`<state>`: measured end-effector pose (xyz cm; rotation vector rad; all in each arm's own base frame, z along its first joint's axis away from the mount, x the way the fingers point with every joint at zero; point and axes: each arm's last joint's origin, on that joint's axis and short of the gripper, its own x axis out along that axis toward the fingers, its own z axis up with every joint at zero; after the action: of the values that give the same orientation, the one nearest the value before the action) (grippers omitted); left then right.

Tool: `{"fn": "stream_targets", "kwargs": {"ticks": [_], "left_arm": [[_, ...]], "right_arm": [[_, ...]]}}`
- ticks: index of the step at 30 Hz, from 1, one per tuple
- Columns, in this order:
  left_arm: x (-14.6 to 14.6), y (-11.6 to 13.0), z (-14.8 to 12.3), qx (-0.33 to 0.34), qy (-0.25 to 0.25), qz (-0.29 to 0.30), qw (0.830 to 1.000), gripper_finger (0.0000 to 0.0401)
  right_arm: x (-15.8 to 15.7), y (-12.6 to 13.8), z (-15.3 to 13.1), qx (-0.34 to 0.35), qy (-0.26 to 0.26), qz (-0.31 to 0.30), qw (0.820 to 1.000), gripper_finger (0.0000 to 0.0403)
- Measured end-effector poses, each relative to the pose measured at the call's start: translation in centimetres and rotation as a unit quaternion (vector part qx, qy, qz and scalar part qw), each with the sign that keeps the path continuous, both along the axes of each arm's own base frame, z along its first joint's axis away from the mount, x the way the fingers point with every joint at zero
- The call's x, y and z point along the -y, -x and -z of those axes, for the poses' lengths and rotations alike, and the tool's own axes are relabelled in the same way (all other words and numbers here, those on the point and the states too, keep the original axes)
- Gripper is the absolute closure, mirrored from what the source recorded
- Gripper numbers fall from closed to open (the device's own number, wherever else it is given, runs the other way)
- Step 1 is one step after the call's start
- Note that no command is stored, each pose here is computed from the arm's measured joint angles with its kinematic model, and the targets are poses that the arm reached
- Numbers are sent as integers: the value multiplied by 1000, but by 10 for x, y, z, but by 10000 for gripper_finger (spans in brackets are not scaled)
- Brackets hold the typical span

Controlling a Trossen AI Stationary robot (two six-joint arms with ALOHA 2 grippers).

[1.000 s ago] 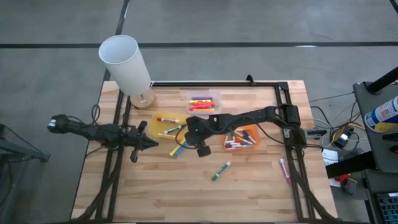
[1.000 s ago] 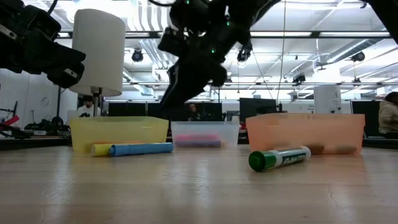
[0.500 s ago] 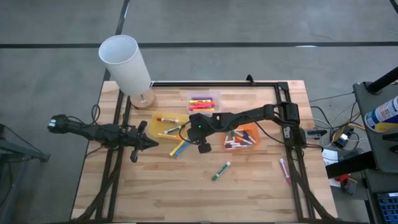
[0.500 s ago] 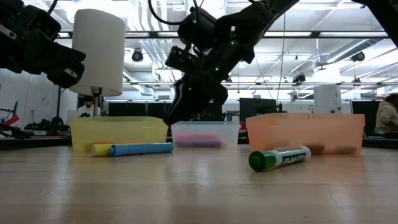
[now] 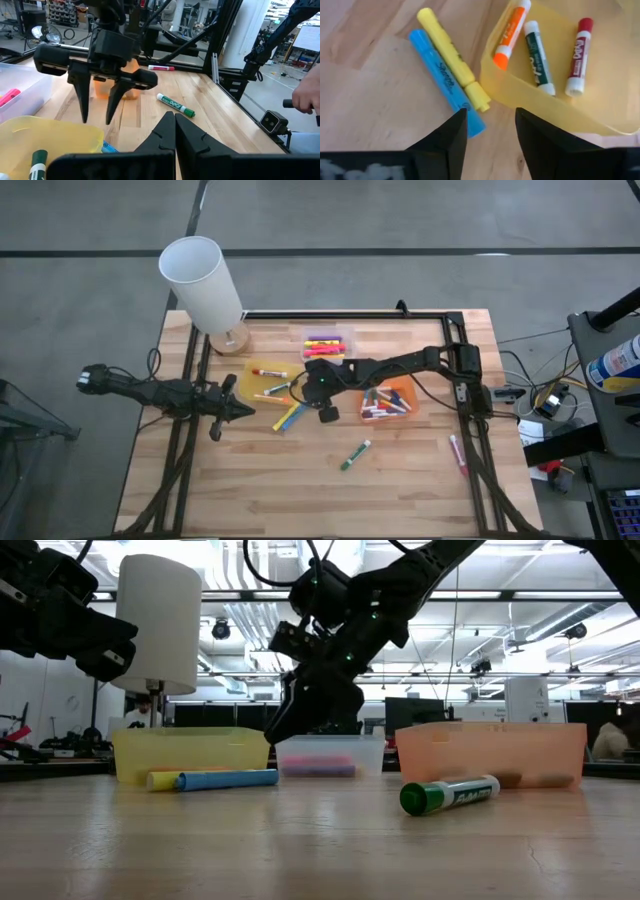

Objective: Pick & Place Markers
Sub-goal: Put the large blue highlighter pen into the transparent bin

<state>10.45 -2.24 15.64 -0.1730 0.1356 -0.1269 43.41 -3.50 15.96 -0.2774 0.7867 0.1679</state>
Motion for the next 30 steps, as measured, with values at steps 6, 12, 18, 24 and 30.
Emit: {"fn": "stream_targets", "kwargs": {"ticks": [6,12,18,24,30], "left_arm": [[0,0,0,0,0,0,1000,401],[0,0,0,0,0,0,1000,401],[0,0,0,0,0,0,1000,401],[0,0,0,-1,0,0,1000,401],[0,0,0,-1,0,0,1000,401]], "right_arm": [[-3,2,4,-2,-10,8,1000,197],[-2,1,9,23,-7,7,1000,182],[-3,-7,34,2,-14,9,1000,183],[-4,-12,41,-11,-17,10,1000,184],[-6,-8,44,-39,-37,23,998,208]]}}
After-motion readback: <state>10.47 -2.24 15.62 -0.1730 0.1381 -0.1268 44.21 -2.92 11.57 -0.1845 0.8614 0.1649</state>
